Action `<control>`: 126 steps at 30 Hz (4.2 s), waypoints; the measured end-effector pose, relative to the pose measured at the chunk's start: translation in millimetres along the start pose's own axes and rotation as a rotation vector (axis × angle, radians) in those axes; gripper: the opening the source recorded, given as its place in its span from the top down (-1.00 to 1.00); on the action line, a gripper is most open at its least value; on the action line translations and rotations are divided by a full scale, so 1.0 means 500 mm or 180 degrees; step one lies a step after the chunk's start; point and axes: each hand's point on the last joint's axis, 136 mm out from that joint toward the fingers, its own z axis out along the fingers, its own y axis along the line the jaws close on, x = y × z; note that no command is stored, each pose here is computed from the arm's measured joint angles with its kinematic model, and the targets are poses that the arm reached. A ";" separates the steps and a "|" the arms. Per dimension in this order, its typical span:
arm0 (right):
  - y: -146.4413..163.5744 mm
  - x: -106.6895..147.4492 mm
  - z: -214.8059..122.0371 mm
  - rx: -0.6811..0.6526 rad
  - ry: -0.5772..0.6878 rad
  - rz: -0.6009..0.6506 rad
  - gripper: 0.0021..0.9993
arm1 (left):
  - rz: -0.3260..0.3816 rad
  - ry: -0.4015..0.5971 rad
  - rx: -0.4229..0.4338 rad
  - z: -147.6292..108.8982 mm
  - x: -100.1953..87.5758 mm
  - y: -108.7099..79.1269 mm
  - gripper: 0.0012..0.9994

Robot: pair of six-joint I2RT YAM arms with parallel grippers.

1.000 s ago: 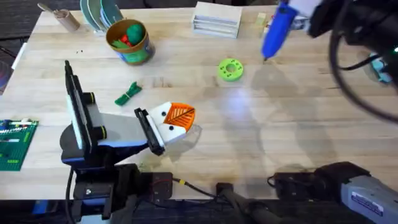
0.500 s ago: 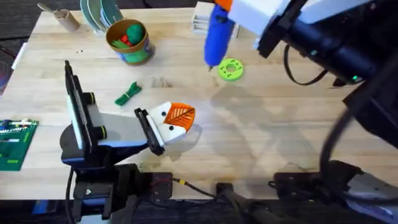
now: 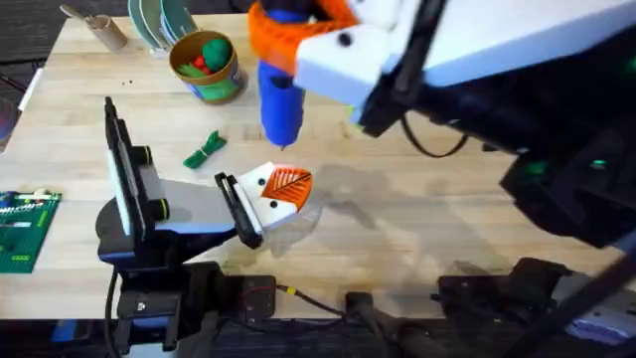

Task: Pick up the gripper from the table and insert it into the empty holder that is missing its gripper. Then pick up a screw, insert it into the mounting hole, and use the screwdriver to tighten it. Finally, clean up the table by picking up the vegetable and placing it into the bucket.

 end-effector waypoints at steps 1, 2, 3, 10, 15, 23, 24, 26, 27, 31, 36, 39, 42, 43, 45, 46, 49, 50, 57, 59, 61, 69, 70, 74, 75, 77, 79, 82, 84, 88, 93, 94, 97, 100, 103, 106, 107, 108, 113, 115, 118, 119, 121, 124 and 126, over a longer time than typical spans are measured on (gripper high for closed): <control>0.005 0.007 0.005 -0.0027 0.0015 0.0026 0.94 | -0.0016 0.0000 0.0001 0.000 0.000 0.000 0.98; 0.009 0.012 0.010 -0.0049 0.0019 0.0048 0.94 | -0.0026 0.0000 0.0001 0.000 0.000 0.000 0.98; 0.013 0.014 0.013 -0.0068 0.0016 0.0066 0.94 | -0.0036 0.0000 0.0001 0.000 0.000 0.000 0.98; 0.041 0.007 0.024 -0.0194 -0.0070 0.0118 0.94 | -0.0084 0.0000 0.0001 0.000 0.000 0.000 0.98; 0.058 0.015 0.032 -0.0269 -0.0062 0.0198 0.94 | -0.0097 0.0000 0.0000 0.000 0.000 0.000 0.98; 0.067 0.052 0.046 -0.0314 0.0070 0.0278 0.94 | -0.0099 0.0000 0.0001 0.000 0.000 0.000 0.98; 0.067 0.052 0.046 -0.0314 0.0066 0.0276 0.94 | -0.0098 0.0000 0.0001 0.000 0.000 0.000 0.98; 0.067 0.050 0.046 -0.0315 0.0057 0.0273 0.94 | -0.0100 0.0000 0.0001 0.000 0.000 0.000 0.98; 0.067 0.050 0.047 -0.0317 0.0053 0.0271 0.94 | -0.0098 0.0000 0.0001 0.000 0.000 0.000 0.98; 0.067 0.054 0.050 -0.0317 0.0043 0.0267 0.94 | -0.0107 0.0000 0.0001 0.000 0.000 0.000 0.98; 0.067 0.073 0.055 -0.0320 0.0117 0.0289 0.94 | -0.0108 0.0000 0.0001 0.000 0.000 0.000 0.98; 0.067 0.073 0.055 -0.0320 0.0117 0.0289 0.94 | -0.0109 0.0000 0.0001 0.000 0.000 0.000 0.98; 0.067 0.077 0.055 -0.0321 0.0144 0.0282 0.94 | -0.0108 0.0000 0.0001 0.000 0.000 0.000 0.98; 0.068 0.080 0.055 -0.0321 0.0166 0.0281 0.94 | -0.0108 0.0000 0.0001 0.000 0.000 0.000 0.98; 0.068 0.084 0.054 -0.0322 0.0190 0.0275 0.94 | -0.0108 0.0000 0.0002 0.000 0.000 0.000 0.98; 0.068 0.084 0.055 -0.0322 0.0186 0.0266 0.94 | -0.0108 0.0000 0.0001 0.000 0.000 0.000 0.98; 0.068 0.084 0.055 -0.0322 0.0185 0.0243 0.94 | -0.0108 0.0000 0.0001 0.000 0.000 0.000 0.98; 0.068 0.084 0.055 -0.0322 0.0185 0.0239 0.94 | -0.0109 0.0000 0.0001 0.000 0.000 0.000 0.98; 0.068 0.088 0.056 -0.0324 0.0192 0.0231 0.94 | -0.0109 0.0000 0.0001 0.000 0.000 0.000 0.98; 0.067 0.091 0.058 -0.0322 0.0195 0.0232 0.94 | -0.0112 0.0001 0.0000 0.000 0.000 0.000 0.98; 0.067 0.091 0.059 -0.0323 0.0193 0.0231 0.94 | -0.0112 0.0000 0.0000 0.000 0.000 0.000 0.98; 0.067 0.092 0.059 -0.0323 0.0197 0.0232 0.94 | -0.0121 0.0001 0.0001 0.000 0.000 0.000 0.98; 0.067 0.092 0.059 -0.0323 0.0197 0.0231 0.94 | -0.0121 0.0001 0.0000 0.000 0.000 0.000 0.98; 0.067 0.092 0.059 -0.0323 0.0196 0.0231 0.94 | -0.0121 0.0001 0.0001 0.000 0.000 0.000 0.98; 0.067 0.090 0.059 -0.0323 0.0187 0.0228 0.94 | -0.0120 0.0000 0.0001 0.000 0.000 0.000 0.98; 0.065 0.080 0.060 -0.0316 0.0115 0.0204 0.94 | -0.0120 0.0000 0.0001 0.000 0.000 0.000 0.98; 0.056 0.056 0.059 -0.0281 -0.0046 0.0143 0.94 | -0.0120 0.0000 0.0001 0.000 0.000 0.000 0.98; 0.034 0.002 0.050 -0.0190 -0.0361 0.0005 0.94 | -0.0119 0.0000 0.0001 0.000 0.000 0.000 0.98; 0.015 -0.029 0.038 -0.0106 -0.0521 -0.0092 0.94 | -0.0119 0.0000 0.0001 0.000 0.000 0.000 0.98; -0.030 -0.033 0.021 0.0086 -0.0478 -0.0261 0.94 | -0.0118 0.0000 0.0000 0.000 0.000 0.000 0.98; -0.141 0.084 -0.002 0.0599 0.0335 -0.0839 0.94 | -0.0118 0.0000 -0.0001 0.000 0.000 0.000 0.98; -0.171 0.110 -0.012 0.0745 0.0527 -0.1002 0.94 | -0.0118 -0.0001 -0.0001 0.000 0.000 0.000 0.98; -0.279 0.204 -0.063 0.1180 0.1255 -0.1599 0.94 | -0.0117 0.0000 -0.0002 0.000 0.000 0.000 0.98; -0.382 0.303 -0.139 0.1481 0.2060 -0.2066 0.94 | -0.0118 0.0000 -0.0003 0.000 0.000 0.000 0.98; -0.459 0.393 -0.222 0.1606 0.2778 -0.2333 0.94 | -0.0118 0.0000 -0.0003 0.000 0.000 0.000 0.98; -0.502 0.473 -0.291 0.1551 0.3381 -0.2532 0.94 | -0.0117 0.0000 -0.0004 0.000 0.000 0.000 0.98; -0.509 0.497 -0.310 0.1504 0.3553 -0.2586 0.94 | -0.0118 0.0000 -0.0004 0.000 0.000 0.000 0.98; -0.512 0.518 -0.323 0.1449 0.3691 -0.2618 0.94 | -0.0116 -0.0001 -0.0004 0.000 0.000 0.000 0.98; -0.493 0.617 -0.373 0.1009 0.4256 -0.2655 0.94 | -0.0118 0.0000 -0.0007 0.000 0.000 0.001 0.98; -0.486 0.640 -0.384 0.0879 0.4377 -0.2685 0.94 | -0.0116 -0.0001 -0.0009 0.000 0.000 0.001 0.98; -0.481 0.656 -0.396 0.0767 0.4492 -0.2713 0.88 | -0.0116 -0.0001 -0.0010 0.000 0.000 0.001 0.98; -0.480 0.657 -0.398 0.0755 0.4512 -0.2713 0.72 | -0.0116 -0.0001 -0.0010 0.000 0.000 0.001 0.98; -0.478 0.659 -0.400 0.0742 0.4535 -0.2705 0.15 | -0.0117 -0.0001 -0.0010 0.000 0.000 0.001 0.98; -0.483 0.653 -0.393 0.0773 0.4509 -0.2769 -0.72 | -0.0117 -0.0001 -0.0010 0.000 0.000 0.001 0.98; -0.490 0.642 -0.382 0.0812 0.4470 -0.2818 -0.96 | -0.0116 -0.0001 -0.0011 0.000 0.000 0.001 0.98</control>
